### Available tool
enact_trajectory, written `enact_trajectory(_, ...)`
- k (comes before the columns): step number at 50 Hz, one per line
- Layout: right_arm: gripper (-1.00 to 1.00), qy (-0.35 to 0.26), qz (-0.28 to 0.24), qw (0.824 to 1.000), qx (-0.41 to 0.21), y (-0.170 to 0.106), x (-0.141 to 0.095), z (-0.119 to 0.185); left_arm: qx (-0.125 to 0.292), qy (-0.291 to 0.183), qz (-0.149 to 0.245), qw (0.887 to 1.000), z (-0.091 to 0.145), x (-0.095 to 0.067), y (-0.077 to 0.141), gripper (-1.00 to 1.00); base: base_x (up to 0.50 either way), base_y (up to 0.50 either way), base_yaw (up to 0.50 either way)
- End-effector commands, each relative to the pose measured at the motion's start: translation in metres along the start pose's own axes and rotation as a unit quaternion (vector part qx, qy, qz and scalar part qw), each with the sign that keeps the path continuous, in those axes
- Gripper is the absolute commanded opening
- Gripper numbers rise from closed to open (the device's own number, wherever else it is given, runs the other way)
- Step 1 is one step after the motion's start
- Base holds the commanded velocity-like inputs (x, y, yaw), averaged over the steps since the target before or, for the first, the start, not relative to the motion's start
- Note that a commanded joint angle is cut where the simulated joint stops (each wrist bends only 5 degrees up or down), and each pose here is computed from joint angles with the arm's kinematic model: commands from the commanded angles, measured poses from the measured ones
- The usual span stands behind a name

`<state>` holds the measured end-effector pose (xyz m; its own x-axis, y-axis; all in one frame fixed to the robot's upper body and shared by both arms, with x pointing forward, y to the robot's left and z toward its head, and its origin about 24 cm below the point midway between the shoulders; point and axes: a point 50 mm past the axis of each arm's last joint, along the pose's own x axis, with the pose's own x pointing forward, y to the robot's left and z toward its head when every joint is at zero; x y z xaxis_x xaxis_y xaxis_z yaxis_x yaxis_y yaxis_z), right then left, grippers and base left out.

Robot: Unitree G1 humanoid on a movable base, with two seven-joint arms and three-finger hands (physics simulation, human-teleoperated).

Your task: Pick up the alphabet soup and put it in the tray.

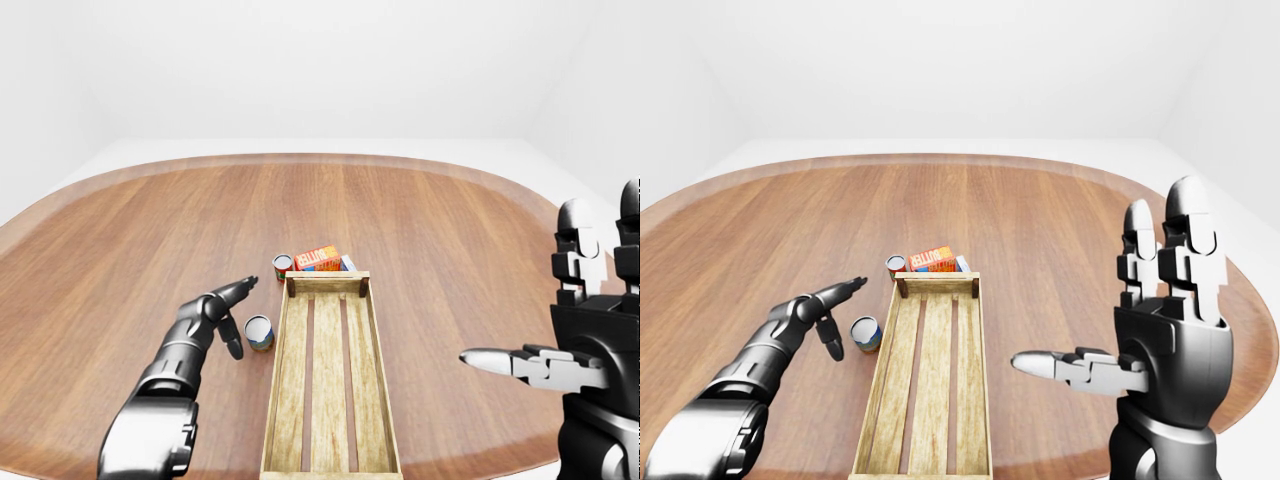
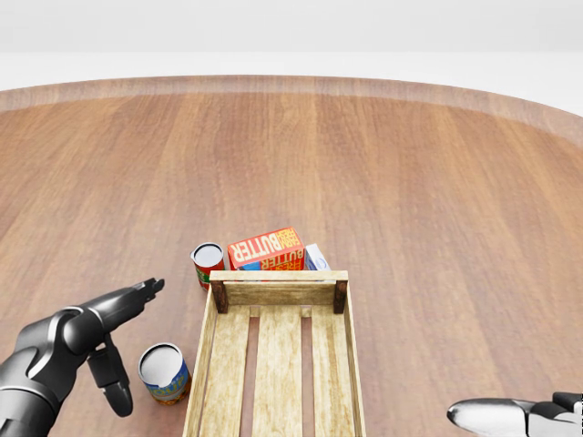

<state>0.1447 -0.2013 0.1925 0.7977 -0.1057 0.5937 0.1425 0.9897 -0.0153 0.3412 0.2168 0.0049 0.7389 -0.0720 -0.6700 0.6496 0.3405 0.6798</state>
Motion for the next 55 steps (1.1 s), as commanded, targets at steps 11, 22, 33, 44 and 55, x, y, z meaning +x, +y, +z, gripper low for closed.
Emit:
enact_trajectory(11, 0.97, 0.012, 0.015, 0.999, -0.026, 0.006, 0.002, -0.004, -0.002, -0.007, -0.003, 1.000, 0.003, -0.001, 0.002, 1.00, 0.00, 0.00, 0.00)
enact_trajectory(22, 0.97, 0.005, 0.016, 0.999, -0.029, 0.006, 0.002, -0.001, -0.001, -0.003, -0.002, 1.000, 0.003, 0.000, 0.002, 1.00, 0.00, 0.00, 0.00)
enact_trajectory(33, 0.97, 0.009, 0.015, 0.999, -0.037, 0.005, 0.002, -0.002, 0.011, 0.010, -0.009, 1.000, 0.002, 0.005, -0.008, 1.00, 0.00, 0.00, 0.00)
enact_trajectory(44, 0.97, 0.009, 0.014, 0.999, -0.043, 0.003, 0.001, -0.001, 0.012, 0.022, -0.012, 1.000, 0.001, 0.007, -0.013, 1.00, 0.00, 0.00, 0.00)
enact_trajectory(55, 0.96, 0.009, 0.014, 0.999, -0.041, 0.004, 0.001, -0.002, 0.014, 0.022, -0.009, 1.000, 0.005, 0.008, -0.009, 1.00, 0.00, 0.00, 0.00)
